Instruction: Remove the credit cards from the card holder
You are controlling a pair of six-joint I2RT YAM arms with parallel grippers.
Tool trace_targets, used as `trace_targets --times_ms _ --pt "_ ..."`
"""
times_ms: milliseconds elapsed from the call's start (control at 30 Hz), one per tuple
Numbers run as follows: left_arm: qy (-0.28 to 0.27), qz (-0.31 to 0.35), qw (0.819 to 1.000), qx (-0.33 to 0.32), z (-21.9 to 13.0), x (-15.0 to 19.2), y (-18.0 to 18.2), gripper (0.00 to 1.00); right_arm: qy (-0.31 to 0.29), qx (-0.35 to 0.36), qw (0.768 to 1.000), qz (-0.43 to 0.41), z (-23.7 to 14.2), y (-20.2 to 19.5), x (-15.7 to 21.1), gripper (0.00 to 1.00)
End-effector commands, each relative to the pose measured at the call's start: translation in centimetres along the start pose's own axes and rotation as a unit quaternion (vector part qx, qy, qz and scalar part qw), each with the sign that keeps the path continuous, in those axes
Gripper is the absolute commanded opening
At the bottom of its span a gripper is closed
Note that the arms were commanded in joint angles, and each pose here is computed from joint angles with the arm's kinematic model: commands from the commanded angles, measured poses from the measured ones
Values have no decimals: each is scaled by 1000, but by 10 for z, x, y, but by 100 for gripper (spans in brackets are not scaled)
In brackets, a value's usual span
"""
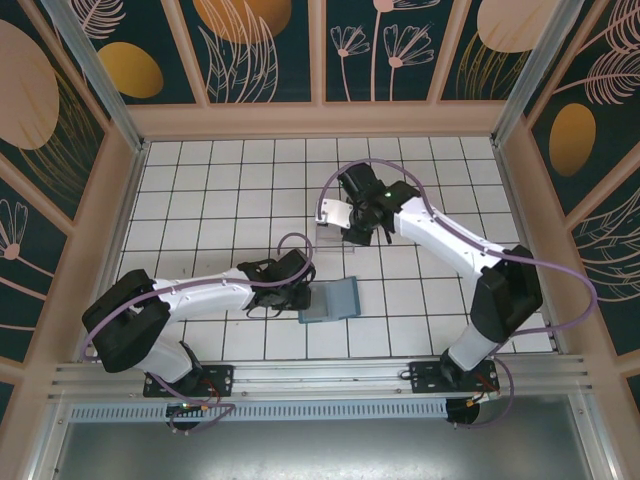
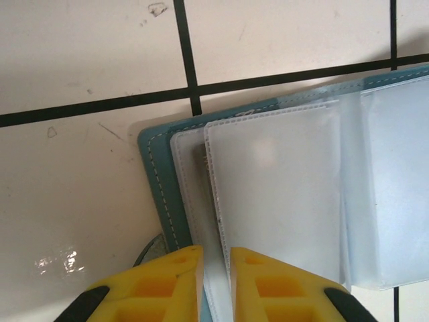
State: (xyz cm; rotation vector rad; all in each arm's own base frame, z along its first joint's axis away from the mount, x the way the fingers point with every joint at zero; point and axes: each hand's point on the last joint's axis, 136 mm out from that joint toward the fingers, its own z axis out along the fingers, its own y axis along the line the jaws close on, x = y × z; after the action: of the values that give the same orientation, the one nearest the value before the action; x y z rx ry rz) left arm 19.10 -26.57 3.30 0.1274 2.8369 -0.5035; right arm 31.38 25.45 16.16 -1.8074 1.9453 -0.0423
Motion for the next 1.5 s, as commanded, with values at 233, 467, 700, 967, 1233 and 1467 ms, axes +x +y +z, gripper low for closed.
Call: trace_targets --times_ms 233,467,700,967,1233,1467 --pt "-6 6 1000 -5 -6 -6 -2 20 29 -27 998 -55 14 -19 2 0" --pt "-12 -1 1000 -5 -9 -7 -2 20 39 -38 996 -65 30 -29 0 0" --pt "-15 -6 1000 -3 -11 -6 -1 20 51 -43 995 -69 43 -39 0 0" --pt "-14 -7 1000 -4 -10 -6 0 20 58 -58 994 -71 57 -39 0 0" --pt "-15 -9 1000 -5 -11 -6 1 19 65 -80 992 -68 69 -33 2 0" --pt "-14 -10 1000 -7 -11 -5 3 19 64 -100 991 -63 77 -27 1 0"
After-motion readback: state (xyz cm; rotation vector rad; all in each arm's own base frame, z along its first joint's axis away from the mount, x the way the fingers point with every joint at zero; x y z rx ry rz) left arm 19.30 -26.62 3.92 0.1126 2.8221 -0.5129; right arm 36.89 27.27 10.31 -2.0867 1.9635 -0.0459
